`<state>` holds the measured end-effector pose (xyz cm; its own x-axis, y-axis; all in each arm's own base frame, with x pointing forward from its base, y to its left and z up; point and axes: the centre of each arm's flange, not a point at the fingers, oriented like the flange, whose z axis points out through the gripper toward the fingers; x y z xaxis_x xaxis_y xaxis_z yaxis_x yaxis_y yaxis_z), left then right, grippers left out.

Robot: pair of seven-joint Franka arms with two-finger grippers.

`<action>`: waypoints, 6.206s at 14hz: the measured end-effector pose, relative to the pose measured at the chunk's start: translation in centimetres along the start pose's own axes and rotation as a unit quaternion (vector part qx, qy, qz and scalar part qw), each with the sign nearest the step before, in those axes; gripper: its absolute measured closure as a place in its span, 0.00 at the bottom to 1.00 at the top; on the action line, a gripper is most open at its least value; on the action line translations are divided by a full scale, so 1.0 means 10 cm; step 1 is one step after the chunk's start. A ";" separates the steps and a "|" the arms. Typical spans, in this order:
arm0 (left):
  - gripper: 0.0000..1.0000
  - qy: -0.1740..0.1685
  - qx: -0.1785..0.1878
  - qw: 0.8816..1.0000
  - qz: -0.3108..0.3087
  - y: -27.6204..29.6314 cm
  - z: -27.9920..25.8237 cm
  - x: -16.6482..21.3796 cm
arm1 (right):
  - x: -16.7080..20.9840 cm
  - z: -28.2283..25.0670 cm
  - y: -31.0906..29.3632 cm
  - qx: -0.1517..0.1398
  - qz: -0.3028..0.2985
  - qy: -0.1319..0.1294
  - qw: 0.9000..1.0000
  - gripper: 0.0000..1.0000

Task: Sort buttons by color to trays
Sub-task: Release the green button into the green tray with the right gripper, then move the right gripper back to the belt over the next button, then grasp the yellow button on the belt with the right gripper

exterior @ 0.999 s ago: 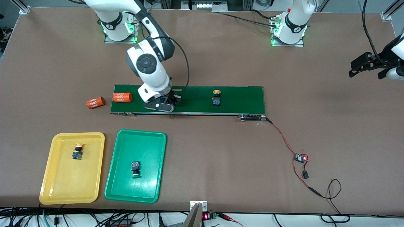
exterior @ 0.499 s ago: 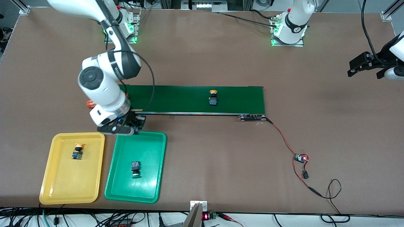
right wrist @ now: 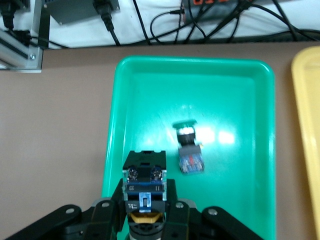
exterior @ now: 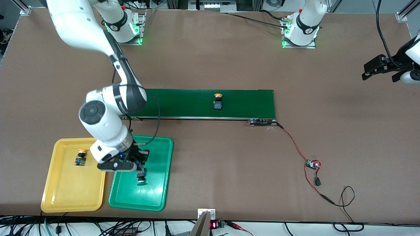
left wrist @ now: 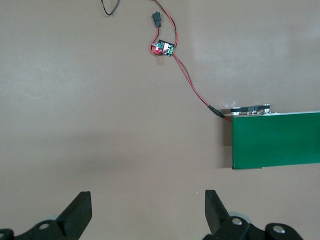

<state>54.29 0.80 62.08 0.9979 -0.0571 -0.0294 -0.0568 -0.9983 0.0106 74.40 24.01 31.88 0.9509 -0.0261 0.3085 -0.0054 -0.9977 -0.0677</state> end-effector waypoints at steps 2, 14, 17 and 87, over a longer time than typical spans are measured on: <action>0.00 -0.002 0.000 1.000 0.004 0.04 0.00 0.00 | -0.03 0.33 0.00 0.002 -0.001 0.005 1.000 0.67; 0.00 -0.001 0.001 1.000 0.022 0.23 -0.01 0.01 | -0.16 0.82 -0.06 0.012 -0.008 0.027 1.000 0.15; 0.00 -0.001 0.001 1.000 0.024 0.26 -0.01 0.01 | -0.14 0.67 -0.07 0.009 -0.009 0.022 1.000 0.14; 0.00 -0.015 0.000 1.000 0.019 0.20 -0.01 -0.03 | -2.62 -0.21 -0.72 -0.036 -0.008 -0.120 0.992 0.00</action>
<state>53.88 -1.17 62.22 0.9938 -0.0948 -0.0585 -0.0943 -0.9955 0.0116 48.88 31.73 26.27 0.9973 -0.0029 0.0734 -0.0034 -1.0000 0.0064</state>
